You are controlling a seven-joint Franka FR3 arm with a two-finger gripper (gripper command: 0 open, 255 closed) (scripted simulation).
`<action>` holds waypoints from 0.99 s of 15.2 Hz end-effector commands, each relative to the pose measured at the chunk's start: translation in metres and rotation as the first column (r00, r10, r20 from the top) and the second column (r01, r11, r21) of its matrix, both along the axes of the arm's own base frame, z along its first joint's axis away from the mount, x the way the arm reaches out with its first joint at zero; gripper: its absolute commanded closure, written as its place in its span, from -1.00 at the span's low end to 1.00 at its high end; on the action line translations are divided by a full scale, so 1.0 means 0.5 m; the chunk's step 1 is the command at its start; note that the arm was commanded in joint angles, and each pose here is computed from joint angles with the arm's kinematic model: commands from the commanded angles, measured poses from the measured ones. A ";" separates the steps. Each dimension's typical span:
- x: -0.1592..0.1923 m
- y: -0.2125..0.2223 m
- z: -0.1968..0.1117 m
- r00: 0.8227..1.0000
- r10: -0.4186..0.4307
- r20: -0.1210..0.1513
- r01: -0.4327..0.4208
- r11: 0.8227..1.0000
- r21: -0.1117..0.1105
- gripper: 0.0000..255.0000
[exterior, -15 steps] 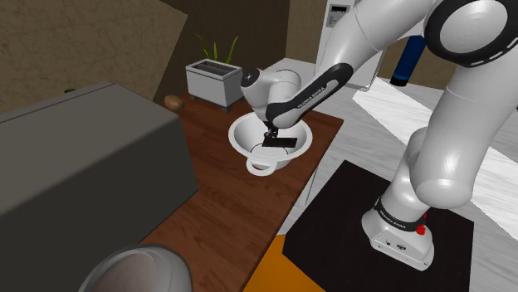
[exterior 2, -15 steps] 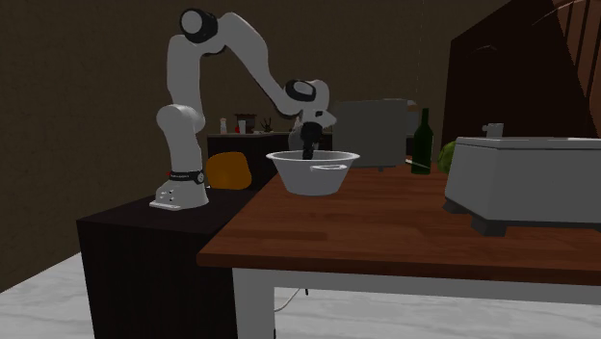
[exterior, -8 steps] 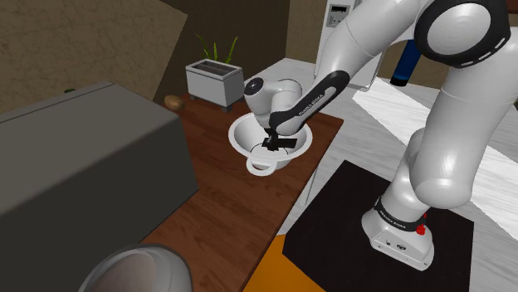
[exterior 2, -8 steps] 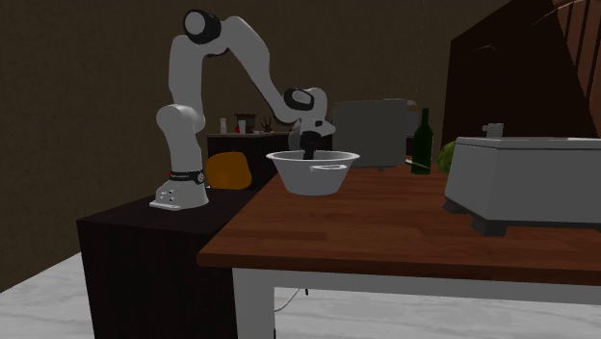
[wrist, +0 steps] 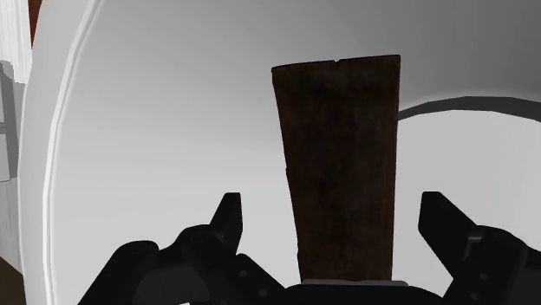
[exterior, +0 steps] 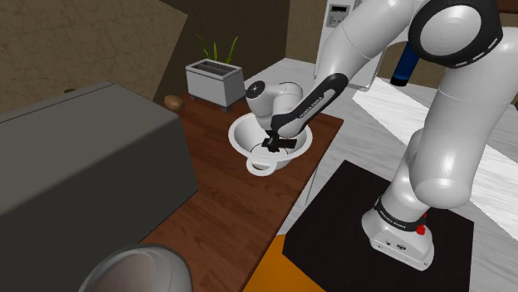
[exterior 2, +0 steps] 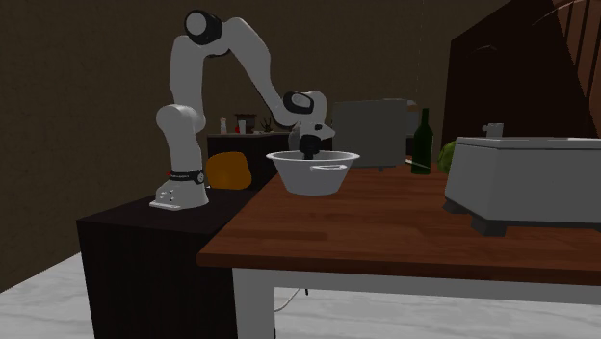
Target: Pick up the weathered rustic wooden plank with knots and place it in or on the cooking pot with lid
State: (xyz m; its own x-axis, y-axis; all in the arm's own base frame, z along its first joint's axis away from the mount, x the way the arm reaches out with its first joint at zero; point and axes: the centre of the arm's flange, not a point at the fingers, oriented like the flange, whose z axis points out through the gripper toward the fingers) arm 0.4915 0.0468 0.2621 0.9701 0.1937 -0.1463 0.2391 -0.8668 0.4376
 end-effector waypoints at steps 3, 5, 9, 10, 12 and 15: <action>0.000 0.000 0.000 1.000 0.000 0.000 0.000 1.000 0.000 1.00; 0.000 0.000 0.000 1.000 0.000 0.000 0.000 1.000 0.000 1.00; 0.000 -0.001 0.000 1.000 0.000 0.000 0.000 1.000 0.000 1.00; 0.000 -0.001 -0.001 1.000 0.000 0.000 0.000 1.000 0.000 1.00; 0.000 0.000 0.010 1.000 0.000 0.000 0.000 1.000 0.000 1.00; 0.000 0.000 0.042 1.000 0.000 0.000 0.000 1.000 0.000 1.00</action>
